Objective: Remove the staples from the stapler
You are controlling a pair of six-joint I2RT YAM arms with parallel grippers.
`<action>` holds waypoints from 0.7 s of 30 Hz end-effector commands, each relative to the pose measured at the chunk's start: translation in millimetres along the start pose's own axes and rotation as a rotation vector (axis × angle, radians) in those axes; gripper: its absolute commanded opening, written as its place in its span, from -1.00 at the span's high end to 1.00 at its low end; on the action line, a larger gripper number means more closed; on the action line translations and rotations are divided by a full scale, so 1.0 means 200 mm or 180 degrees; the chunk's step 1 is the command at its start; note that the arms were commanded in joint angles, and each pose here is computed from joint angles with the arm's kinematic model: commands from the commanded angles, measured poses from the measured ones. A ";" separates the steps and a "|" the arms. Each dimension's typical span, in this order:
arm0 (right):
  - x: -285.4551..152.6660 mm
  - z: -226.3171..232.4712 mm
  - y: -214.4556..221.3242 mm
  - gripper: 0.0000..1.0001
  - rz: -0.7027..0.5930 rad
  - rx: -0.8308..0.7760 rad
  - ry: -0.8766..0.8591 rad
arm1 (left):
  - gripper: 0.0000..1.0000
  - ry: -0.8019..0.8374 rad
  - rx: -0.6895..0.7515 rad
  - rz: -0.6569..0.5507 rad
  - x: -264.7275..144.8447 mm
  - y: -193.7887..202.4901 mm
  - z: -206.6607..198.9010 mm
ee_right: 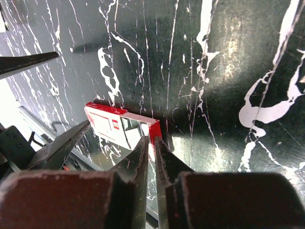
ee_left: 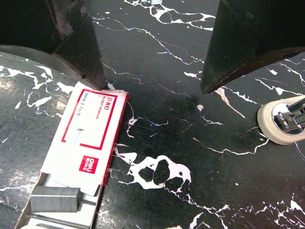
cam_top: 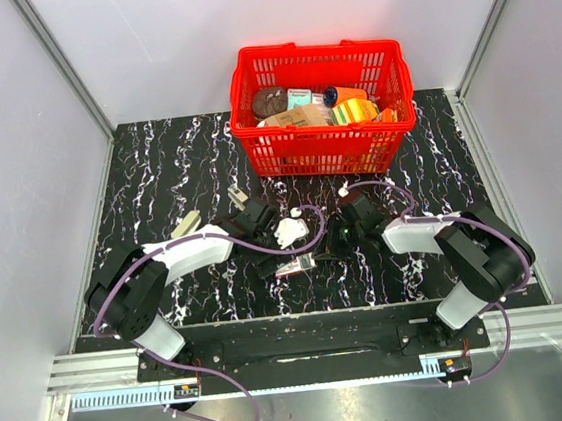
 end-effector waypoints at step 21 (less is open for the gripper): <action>0.09 0.10 0.08 0.75 0.0239 -0.0041 -0.0317 | -0.71 -0.0115 0.0053 0.0096 0.03 0.00 0.03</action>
Point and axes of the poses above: each gripper's point midway between its finger pads, its own x axis out along the fingers, its own z axis along the line the jaws close on, y = z × x, the point moved 5 cm from there along -x, back along the fingers, and after that the axes turned 3 degrees about x, right-handed, at the moved point
